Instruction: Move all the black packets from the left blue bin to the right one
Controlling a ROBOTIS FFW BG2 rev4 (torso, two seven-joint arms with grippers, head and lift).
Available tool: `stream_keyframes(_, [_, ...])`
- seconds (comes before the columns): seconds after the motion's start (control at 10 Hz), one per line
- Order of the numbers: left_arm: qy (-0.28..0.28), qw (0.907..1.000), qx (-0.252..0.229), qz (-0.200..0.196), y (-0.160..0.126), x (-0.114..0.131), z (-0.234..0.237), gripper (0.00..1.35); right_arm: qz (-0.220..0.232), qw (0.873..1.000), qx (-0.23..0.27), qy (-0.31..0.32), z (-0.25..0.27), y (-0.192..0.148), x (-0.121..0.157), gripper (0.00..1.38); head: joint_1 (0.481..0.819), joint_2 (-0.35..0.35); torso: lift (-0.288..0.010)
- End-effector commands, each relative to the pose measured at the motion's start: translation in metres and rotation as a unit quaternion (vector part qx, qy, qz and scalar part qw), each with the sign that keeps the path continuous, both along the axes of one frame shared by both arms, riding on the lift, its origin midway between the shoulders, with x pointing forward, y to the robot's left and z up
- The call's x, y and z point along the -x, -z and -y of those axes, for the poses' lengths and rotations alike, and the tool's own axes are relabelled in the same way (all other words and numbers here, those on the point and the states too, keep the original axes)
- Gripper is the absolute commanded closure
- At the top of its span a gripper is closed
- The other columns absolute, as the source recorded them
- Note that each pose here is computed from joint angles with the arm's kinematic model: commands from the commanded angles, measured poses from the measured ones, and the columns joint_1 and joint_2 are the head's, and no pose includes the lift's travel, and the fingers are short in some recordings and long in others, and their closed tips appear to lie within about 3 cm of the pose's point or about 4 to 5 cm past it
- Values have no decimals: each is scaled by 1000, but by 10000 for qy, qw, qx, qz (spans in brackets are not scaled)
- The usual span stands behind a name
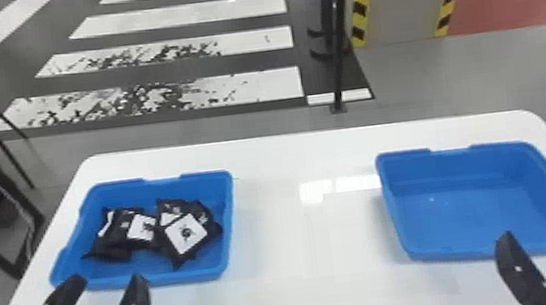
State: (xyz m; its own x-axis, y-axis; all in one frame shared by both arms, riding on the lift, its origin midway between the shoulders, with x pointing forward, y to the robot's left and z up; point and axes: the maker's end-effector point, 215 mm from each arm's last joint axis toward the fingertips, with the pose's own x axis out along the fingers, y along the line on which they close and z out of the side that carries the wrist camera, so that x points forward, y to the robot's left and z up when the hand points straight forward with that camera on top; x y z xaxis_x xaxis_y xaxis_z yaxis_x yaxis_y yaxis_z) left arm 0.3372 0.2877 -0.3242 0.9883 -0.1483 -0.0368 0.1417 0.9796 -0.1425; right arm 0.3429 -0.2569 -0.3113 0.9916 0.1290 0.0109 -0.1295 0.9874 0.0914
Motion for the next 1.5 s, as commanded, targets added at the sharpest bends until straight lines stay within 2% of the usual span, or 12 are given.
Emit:
stream_keyframes(0.0, [-12,10000,17,13,-1,0,0,249,-6,10000,-5,-5,0,1,0,136,695,53,-140])
stream_keyframes(0.7, [12,10000,33,36,-2,-3,3,249,-14,10000,-50,2,1,2,-1,136,695,47,-140])
stream_keyframes(1.0, [52,9999,30,-104,6,-7,6,249,-35,10000,-90,12,1,4,0,136,695,45,-140])
stream_keyframes(1.2, [58,9999,-51,-107,3,-24,3,249,-46,9999,-115,23,2,5,1,136,695,42,-140])
stream_keyframes(1.4, [-54,9988,-362,-326,11,-41,-16,249,-44,9999,-136,29,2,6,0,136,695,44,-140])
